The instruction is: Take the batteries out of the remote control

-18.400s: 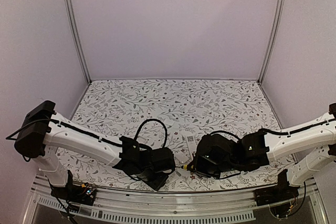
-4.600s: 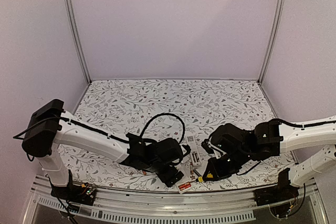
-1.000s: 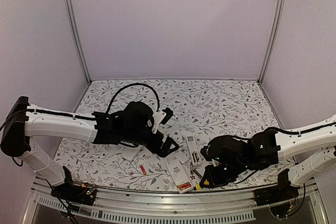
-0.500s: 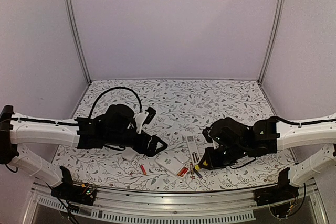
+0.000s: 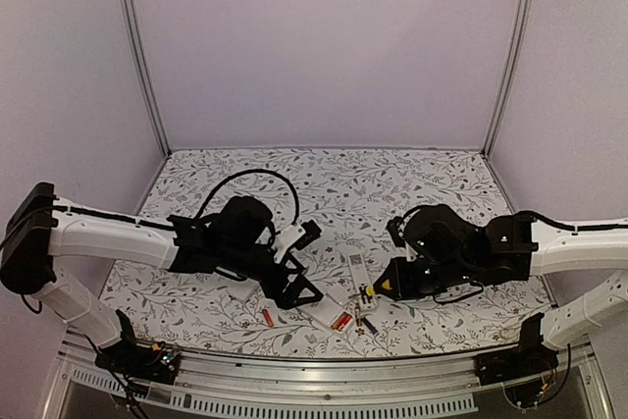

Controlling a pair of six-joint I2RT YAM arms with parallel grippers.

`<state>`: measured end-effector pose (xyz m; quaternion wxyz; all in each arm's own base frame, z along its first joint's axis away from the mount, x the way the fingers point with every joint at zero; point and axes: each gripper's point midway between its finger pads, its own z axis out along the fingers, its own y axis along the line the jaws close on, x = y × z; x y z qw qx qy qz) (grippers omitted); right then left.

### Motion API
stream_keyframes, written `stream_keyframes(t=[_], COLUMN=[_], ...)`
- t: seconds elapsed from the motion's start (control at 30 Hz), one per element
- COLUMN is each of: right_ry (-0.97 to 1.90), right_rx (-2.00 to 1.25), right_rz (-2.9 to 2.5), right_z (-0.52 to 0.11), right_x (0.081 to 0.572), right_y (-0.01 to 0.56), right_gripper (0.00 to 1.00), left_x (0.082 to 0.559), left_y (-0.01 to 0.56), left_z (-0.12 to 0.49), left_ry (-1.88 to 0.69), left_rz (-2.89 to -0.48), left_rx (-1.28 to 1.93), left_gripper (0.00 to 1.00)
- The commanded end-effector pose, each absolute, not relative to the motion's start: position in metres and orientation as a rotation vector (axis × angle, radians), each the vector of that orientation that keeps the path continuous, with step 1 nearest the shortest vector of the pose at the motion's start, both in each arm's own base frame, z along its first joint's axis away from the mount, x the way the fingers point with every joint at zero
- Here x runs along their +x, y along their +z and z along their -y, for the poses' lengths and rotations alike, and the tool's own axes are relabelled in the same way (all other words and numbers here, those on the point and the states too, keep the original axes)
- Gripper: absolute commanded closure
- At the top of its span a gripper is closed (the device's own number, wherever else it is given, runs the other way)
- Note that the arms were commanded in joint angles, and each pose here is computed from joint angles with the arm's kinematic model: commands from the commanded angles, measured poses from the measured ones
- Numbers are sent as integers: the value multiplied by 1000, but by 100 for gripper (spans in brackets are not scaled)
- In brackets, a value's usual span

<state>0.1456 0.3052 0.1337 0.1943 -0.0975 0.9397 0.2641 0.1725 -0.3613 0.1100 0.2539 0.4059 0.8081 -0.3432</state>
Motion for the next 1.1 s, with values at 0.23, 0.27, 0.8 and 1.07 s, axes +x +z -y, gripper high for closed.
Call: stream_keyframes(t=[0.23,0.27,0.8,1.07], right_ry=[856,863,912,914], right_rx=[-216,-214,-241,-233], right_rz=[-2500,-2496,-2446,-2436], right_z=[-301,-301,-301,-301], right_x=[154,153,152,154], right_y=[172,173,182,182], right_gripper=[100,100,100,100], left_x=[185,184,139,120], left_y=[68,64,39,16], left_z=[382,383,352,348], left_ry=[-1040,-1053,-1085,-692], left_rz=[-2169,-2183,-2363,-2377], left_rx=[1390,1396,1490,1486], left_gripper=[0,0,2,1])
